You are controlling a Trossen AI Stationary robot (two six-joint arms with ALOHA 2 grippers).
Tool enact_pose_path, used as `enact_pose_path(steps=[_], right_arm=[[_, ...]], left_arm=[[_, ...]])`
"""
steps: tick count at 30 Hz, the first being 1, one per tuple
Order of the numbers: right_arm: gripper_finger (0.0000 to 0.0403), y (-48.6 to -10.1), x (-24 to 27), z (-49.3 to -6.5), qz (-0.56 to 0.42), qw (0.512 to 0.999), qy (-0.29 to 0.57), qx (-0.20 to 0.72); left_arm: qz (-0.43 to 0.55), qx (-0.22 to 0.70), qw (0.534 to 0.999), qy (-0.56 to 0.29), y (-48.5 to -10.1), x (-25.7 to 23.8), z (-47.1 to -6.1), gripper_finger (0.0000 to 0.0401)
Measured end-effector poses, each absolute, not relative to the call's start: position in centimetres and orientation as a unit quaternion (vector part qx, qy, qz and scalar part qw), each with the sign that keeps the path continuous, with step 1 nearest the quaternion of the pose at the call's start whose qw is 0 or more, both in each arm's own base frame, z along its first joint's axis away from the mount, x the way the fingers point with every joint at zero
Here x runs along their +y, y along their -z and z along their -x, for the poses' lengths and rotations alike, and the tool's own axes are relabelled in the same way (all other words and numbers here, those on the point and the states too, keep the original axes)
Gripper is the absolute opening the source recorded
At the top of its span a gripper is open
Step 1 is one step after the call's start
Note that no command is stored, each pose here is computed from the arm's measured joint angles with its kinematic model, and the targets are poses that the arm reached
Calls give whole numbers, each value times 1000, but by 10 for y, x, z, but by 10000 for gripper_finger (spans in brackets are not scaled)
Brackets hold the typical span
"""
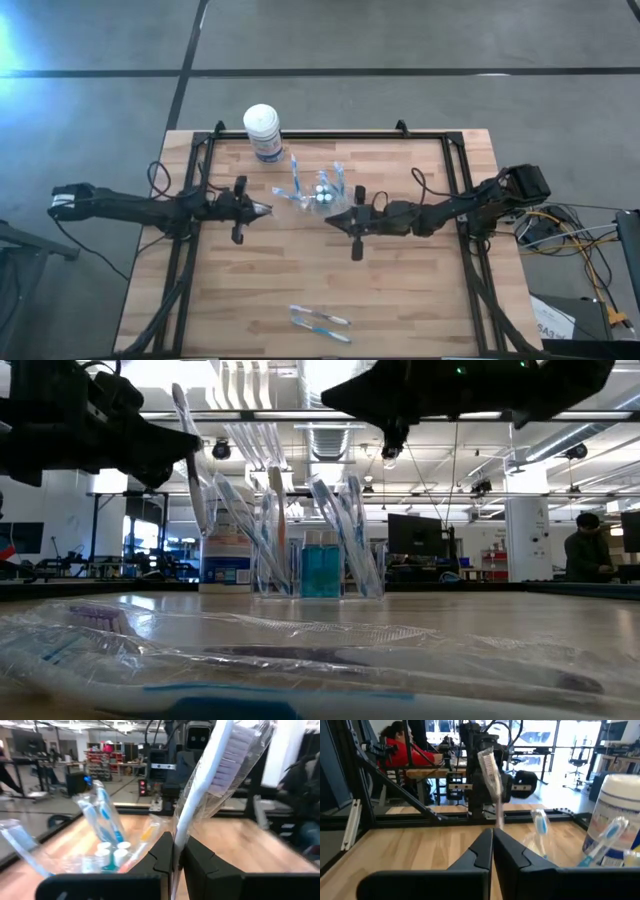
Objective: Pick & Place toothbrushing station
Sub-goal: Put the violet toothbrush in the transparent organizer
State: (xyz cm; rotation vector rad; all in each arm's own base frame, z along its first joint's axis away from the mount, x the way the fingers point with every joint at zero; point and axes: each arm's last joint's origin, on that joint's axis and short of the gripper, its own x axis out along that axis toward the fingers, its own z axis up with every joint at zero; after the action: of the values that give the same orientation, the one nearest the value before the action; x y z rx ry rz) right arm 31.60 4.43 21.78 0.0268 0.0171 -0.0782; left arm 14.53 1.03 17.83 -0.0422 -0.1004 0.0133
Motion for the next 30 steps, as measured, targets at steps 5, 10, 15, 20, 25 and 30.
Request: enact_pose_path(steps=[5,10,15,20,25,30], right_arm=[[8,-202,49,-306,-19,999,30,32],[8,-191,56,-297,-23,998,27,44],[8,-182,63,-288,-20,997,49,50],[8,-179,64,-281,-23,998,43,37],[8,-178,63,-277,-26,998,44,25],[8,-178,63,-277,-26,998,44,23]], left_arm=[[-11,-37,998,-40,-183,13,-155,24],[-49,-20,997,-51,-190,17,-172,24],[-66,-20,994,-86,-194,28,-184,24],[-37,-63,992,-104,-197,44,-190,24],[-11,-58,994,-95,-194,56,-202,24],[-7,-43,995,-90,-188,60,-218,24]])
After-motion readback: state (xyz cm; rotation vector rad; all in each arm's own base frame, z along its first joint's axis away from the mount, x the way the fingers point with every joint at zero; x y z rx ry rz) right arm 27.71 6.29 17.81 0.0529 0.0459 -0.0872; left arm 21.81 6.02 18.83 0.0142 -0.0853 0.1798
